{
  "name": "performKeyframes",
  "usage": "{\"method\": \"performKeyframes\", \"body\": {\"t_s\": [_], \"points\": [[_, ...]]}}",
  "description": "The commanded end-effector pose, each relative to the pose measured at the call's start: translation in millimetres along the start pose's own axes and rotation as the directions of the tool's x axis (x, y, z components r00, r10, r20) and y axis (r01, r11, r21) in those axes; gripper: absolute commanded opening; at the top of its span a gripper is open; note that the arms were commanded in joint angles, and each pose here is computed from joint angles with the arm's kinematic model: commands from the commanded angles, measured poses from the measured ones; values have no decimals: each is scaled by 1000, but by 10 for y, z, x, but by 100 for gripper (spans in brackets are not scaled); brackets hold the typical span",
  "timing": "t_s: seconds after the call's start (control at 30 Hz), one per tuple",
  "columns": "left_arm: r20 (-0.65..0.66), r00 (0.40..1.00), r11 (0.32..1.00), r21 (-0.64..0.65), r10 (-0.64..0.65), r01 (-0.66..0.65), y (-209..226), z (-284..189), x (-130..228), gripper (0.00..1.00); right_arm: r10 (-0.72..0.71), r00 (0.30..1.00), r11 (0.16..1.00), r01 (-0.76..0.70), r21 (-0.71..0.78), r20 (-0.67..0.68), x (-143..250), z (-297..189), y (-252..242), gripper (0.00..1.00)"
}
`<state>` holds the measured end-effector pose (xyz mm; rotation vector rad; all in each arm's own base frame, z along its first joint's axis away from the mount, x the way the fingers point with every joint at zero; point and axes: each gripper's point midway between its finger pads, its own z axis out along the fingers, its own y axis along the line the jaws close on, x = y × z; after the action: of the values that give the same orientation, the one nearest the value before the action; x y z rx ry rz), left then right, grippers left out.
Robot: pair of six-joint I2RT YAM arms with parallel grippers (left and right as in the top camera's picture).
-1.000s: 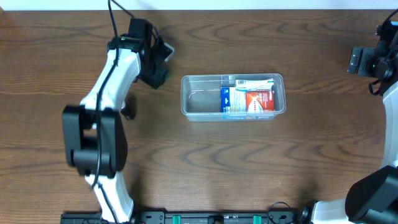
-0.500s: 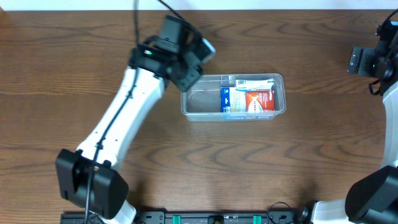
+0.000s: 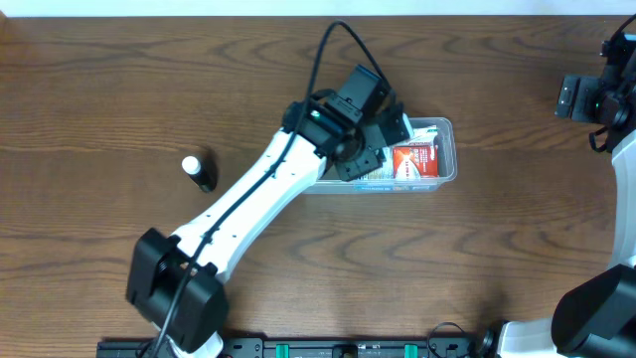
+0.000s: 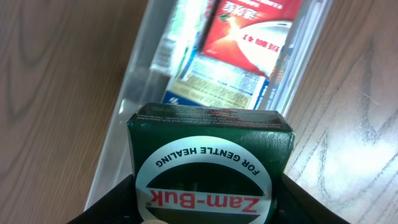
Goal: Pack container
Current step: 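Carry the green tin with the left gripper over the container, then lower the green tin into the container and open the left gripper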
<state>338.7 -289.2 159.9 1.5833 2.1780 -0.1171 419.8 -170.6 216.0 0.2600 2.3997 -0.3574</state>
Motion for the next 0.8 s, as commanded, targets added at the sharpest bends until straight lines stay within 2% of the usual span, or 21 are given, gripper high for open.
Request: {"method": "performKeyframes", "body": {"t_s": [0.0,0.2,0.77], "points": [[-6,998,998,17,61,-61,-20,160,-29,53,18,1000,1000,-18,10,5,-22,-14,-35,99],[2,997,997,11,71,-71,25,399,-80,54,18,1000,1000,-18,10,5,-22,-14,-35,99],[-51,971,971,72,233,-229,-51,855,59,58,18,1000,1000,-18,10,5,-22,-14,-35,99]]}}
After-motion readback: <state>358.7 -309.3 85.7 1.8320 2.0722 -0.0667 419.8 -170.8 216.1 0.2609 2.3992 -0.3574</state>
